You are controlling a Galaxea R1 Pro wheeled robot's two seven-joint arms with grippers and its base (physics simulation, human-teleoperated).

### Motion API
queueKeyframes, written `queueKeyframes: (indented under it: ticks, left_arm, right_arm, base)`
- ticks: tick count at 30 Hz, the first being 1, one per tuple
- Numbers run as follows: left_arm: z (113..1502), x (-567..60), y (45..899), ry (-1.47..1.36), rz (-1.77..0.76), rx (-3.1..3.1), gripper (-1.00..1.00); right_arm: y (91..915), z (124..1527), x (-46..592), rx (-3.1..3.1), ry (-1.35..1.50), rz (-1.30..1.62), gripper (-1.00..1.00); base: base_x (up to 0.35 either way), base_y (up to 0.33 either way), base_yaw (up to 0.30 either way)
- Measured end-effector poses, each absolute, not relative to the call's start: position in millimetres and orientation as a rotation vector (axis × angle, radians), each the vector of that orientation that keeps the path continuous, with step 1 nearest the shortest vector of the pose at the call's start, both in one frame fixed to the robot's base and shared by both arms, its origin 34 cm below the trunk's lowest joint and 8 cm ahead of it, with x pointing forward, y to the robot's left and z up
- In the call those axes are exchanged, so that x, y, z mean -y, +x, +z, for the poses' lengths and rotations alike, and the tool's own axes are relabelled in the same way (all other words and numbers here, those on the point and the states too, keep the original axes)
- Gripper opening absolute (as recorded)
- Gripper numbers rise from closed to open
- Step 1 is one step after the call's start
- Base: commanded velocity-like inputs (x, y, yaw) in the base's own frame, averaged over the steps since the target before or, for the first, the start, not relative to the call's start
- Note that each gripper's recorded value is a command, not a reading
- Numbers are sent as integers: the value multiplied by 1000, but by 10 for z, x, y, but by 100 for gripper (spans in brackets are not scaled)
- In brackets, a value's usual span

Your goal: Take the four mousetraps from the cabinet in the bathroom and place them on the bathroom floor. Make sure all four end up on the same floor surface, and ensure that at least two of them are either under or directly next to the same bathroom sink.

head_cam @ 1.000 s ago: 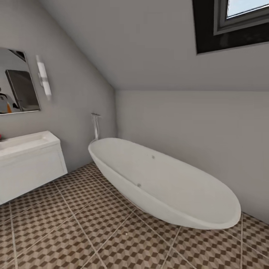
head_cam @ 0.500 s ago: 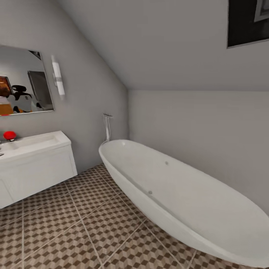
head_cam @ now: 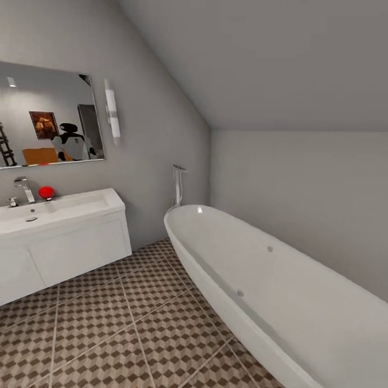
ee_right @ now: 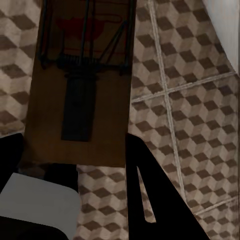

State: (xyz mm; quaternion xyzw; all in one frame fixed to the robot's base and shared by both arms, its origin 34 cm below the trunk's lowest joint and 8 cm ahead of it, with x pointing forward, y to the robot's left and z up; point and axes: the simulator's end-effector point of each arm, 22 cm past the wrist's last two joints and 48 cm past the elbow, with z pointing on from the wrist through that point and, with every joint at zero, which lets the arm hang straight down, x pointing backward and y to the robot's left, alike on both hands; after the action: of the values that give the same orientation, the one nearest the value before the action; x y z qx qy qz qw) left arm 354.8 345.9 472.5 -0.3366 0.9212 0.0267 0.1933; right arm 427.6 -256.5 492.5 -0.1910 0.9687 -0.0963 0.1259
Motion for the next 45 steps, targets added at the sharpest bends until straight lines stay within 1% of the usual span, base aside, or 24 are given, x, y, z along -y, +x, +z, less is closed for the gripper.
queueKeyframes:
  ticks: [45]
  left_arm:
    - [4725, -3452, 3550, -940, 74, -2586, -100]
  right_arm:
    - [4278, 4925, 2558, -2820, -556, -279, -100]
  base:
    - [324, 0, 282]
